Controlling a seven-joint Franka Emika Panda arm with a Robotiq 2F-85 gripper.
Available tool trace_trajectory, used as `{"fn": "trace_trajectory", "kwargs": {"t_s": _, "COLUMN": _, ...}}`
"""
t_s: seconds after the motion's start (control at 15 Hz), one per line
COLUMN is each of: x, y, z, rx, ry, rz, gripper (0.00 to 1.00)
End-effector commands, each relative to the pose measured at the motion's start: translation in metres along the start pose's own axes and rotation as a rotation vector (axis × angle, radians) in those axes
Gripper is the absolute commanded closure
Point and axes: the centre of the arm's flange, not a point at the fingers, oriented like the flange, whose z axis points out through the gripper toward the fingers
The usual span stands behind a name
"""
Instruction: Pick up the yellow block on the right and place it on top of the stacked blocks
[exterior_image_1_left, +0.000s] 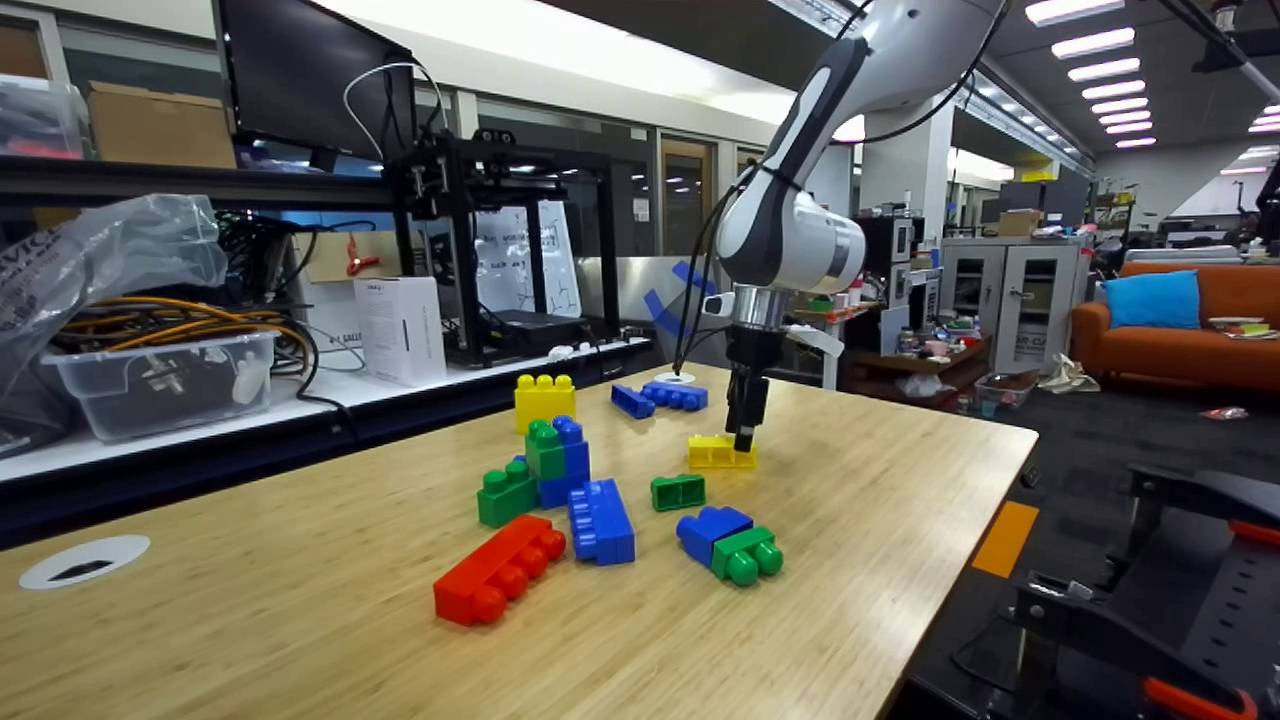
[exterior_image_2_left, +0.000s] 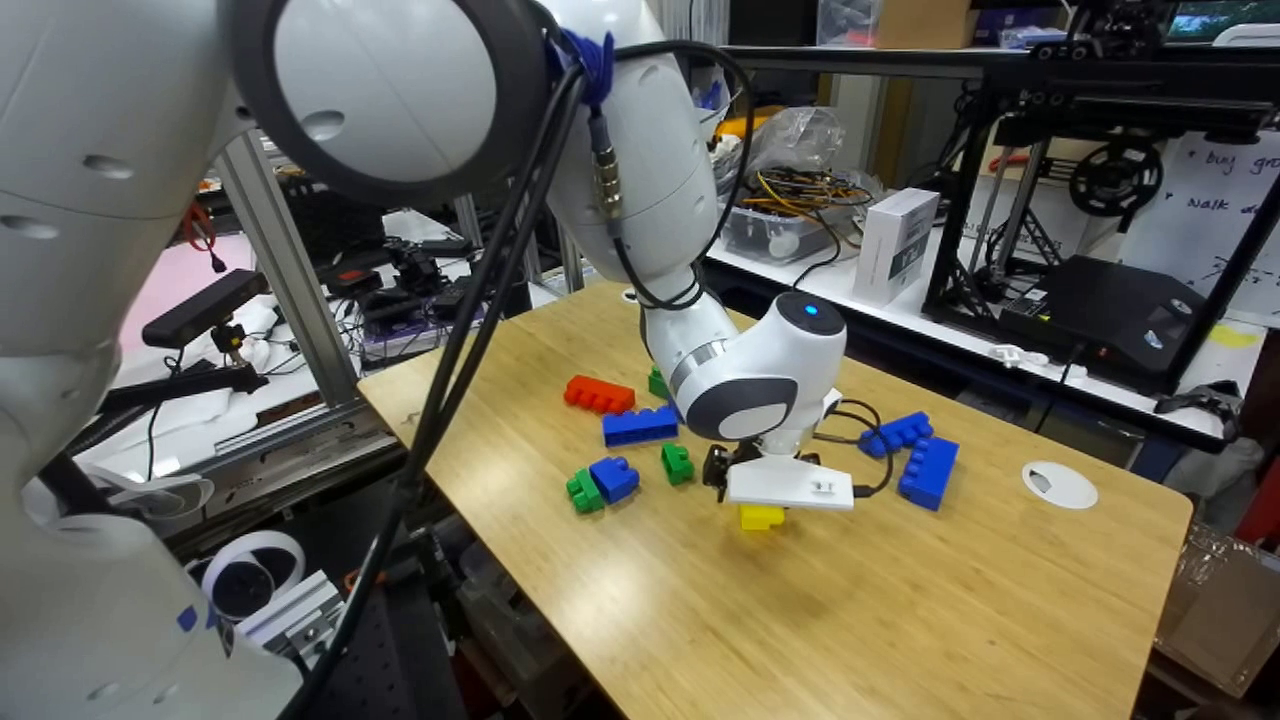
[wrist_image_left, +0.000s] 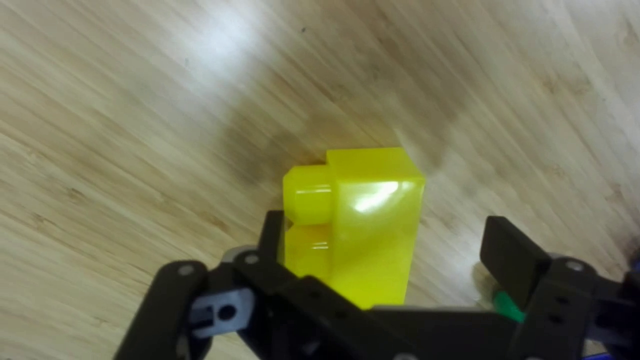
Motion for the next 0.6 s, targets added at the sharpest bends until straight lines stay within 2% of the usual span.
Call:
{"fn": "trace_trajectory", "kwargs": {"t_s": 0.0, "x": -0.0043, "y": -0.0038, "z": 0.0019, "rx": -0.051, "ry": -0.008, "rz": 0.01, "gripper": 0.0}}
{"fn": "trace_trajectory", "kwargs": {"t_s": 0.47, "x": -0.0112, "y": 0.0, "z": 0.0043, "rx": -0.086, "ry": -0.027, "rz": 0.022, "gripper": 0.0}}
{"fn": "trace_trajectory", "kwargs": {"t_s": 0.53, "x": -0.0115, "y": 0.0009, "z": 0.0051, "rx": -0.087, "ry": -0.029, "rz": 0.02, "gripper": 0.25}}
